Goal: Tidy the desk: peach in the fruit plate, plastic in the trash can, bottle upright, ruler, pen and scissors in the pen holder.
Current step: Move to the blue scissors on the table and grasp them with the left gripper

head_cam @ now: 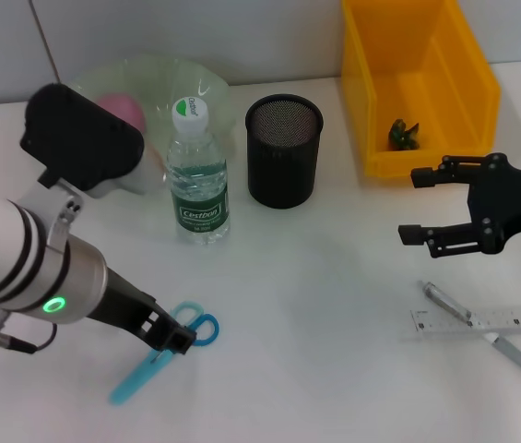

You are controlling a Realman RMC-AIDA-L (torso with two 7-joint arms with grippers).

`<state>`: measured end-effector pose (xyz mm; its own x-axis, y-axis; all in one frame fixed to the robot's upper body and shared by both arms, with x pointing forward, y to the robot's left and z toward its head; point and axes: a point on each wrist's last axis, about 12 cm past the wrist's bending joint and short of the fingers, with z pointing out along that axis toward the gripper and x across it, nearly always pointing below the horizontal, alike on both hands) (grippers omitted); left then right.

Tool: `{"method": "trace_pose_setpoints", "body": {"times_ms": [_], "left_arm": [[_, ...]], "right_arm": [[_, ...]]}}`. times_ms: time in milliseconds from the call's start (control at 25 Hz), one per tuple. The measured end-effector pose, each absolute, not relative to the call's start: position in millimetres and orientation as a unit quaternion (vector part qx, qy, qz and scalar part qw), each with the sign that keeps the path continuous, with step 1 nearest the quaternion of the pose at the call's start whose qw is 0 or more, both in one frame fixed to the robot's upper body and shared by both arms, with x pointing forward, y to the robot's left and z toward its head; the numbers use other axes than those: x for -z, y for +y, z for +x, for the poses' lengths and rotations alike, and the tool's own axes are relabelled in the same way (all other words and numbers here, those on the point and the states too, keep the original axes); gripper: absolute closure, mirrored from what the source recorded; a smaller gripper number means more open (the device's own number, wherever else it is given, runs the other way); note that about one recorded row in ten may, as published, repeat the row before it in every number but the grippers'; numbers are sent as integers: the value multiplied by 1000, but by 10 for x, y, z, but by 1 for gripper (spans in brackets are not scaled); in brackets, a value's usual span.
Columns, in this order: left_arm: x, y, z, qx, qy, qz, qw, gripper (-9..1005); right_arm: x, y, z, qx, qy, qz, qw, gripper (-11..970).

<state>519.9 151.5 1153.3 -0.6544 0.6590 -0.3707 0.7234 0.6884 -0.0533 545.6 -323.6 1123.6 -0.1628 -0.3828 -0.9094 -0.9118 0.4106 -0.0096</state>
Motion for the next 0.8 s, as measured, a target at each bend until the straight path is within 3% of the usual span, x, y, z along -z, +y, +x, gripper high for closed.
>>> {"method": "trace_pose_setpoints", "body": {"times_ms": [800], "left_arm": [[-11519, 1440, 5151, 65, 894, 416, 153, 330]], "right_arm": [[-11264, -3046, 5556, -319, 700, -466, 437, 152]]}}
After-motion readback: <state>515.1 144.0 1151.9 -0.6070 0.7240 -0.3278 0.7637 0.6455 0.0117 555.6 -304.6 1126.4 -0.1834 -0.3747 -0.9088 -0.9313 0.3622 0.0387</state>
